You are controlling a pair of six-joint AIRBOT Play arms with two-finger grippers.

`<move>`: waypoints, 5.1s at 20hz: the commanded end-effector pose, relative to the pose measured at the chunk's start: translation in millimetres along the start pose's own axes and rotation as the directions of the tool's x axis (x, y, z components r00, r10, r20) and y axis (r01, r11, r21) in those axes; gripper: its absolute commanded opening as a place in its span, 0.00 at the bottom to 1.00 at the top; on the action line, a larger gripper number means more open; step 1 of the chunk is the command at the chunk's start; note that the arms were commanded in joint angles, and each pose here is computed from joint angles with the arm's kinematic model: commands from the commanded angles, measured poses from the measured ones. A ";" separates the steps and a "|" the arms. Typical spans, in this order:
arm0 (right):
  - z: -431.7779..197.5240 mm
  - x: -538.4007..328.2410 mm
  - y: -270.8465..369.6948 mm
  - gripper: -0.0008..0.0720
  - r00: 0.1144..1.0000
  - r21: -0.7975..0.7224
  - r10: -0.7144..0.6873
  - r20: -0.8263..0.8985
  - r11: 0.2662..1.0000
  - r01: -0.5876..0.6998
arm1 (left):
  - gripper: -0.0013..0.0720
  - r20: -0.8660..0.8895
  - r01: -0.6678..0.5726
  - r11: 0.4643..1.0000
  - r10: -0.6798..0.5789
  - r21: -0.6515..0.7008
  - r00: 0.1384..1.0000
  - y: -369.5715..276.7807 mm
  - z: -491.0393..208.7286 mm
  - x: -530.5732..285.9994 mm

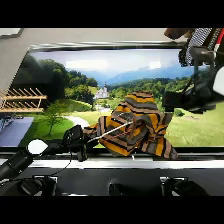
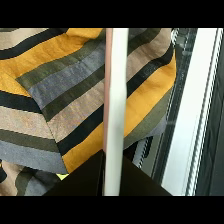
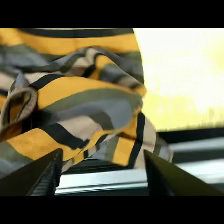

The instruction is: Fold the clothes and pants, and hang the long-sleeved shirts on hangers.

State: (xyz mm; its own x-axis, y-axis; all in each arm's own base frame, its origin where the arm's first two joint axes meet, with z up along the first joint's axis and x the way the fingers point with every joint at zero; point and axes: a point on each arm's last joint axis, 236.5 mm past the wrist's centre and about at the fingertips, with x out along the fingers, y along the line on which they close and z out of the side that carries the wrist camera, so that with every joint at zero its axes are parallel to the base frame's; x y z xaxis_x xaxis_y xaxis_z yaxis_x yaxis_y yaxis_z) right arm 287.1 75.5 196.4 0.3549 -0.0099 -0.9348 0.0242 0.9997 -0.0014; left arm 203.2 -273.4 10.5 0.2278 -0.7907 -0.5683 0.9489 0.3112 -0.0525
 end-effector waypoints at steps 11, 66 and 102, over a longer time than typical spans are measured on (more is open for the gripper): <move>-18.0 10.5 69.2 0.88 0.917 -0.665 0.346 -0.198 0.639 -0.385 | 0.05 0.000 0.001 1.000 -0.001 -0.011 1.000 -0.1 0.2 0.0; -37.1 60.7 88.9 0.77 0.832 -0.944 0.528 -0.171 0.154 -0.292 | 0.06 -0.002 0.001 0.999 -0.001 -0.038 1.000 0.0 -0.7 0.5; -37.9 15.1 37.9 0.05 0.926 -0.892 0.374 0.049 0.433 -0.127 | 0.76 0.016 -0.092 0.336 0.305 -0.937 0.952 80.0 -0.8 -6.6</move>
State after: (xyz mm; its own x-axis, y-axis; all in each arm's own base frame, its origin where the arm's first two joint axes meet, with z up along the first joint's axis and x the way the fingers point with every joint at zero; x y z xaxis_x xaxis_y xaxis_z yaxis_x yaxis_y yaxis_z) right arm 255.7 115.8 164.6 0.3575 0.3679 -0.8584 -0.8947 0.3983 -0.2019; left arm 280.8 -235.9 17.7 0.5276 -0.6657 -0.5277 0.2959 0.7263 -0.6204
